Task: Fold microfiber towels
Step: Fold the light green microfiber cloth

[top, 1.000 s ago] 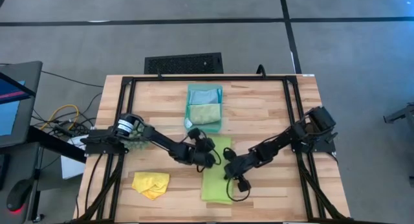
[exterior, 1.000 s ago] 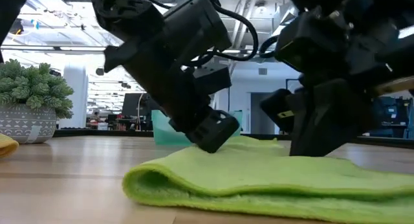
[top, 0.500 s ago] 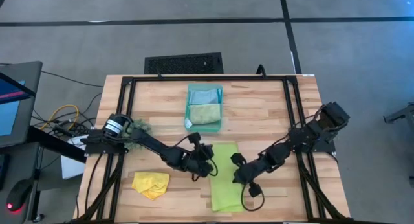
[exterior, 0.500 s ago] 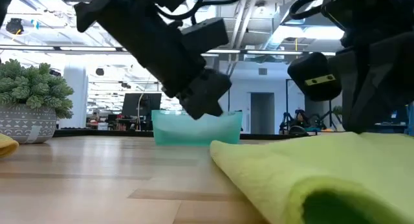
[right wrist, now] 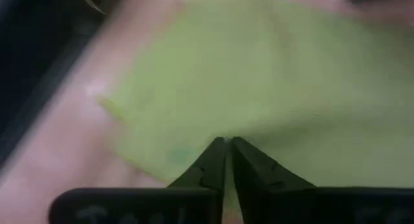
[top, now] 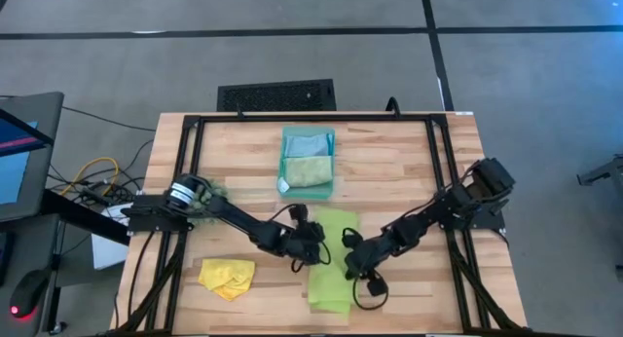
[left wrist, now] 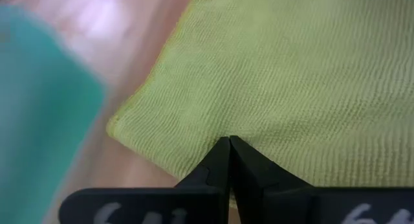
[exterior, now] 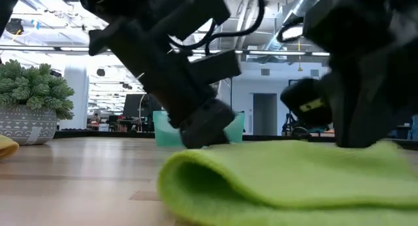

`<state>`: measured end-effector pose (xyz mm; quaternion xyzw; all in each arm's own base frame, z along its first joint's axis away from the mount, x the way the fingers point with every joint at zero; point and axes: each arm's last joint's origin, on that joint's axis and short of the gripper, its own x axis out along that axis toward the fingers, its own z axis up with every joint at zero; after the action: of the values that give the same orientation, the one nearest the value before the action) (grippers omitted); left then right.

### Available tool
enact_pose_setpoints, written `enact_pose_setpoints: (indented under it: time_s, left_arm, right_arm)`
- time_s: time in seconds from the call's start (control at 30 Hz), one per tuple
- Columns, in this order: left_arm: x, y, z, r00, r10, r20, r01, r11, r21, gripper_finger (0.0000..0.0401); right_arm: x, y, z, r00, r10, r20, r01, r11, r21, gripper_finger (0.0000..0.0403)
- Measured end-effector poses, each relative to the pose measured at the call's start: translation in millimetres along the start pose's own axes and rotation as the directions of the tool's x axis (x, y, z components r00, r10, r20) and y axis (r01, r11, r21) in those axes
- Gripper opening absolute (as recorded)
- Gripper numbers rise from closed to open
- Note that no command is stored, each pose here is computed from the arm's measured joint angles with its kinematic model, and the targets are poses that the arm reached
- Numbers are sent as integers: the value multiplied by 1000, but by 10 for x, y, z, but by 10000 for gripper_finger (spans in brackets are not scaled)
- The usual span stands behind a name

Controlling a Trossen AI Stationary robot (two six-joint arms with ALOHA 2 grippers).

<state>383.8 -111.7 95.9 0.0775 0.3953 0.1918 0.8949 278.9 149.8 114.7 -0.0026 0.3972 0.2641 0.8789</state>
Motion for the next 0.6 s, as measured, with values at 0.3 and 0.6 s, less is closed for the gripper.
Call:
enact_pose_setpoints:
  time_s: [0.3, 0.6]
  left_arm:
    - [-208, 98, 32, 975, 218, 36, -218, 976, -5, 0]
    - [-488, 88, 84, 956, 283, 70, -285, 959, 9, 0]
  right_arm:
    - [-1, 234, 159, 984, 176, 35, -172, 981, -86, 131]
    - [-100, 310, 125, 999, 23, -32, -27, 991, -133, 159]
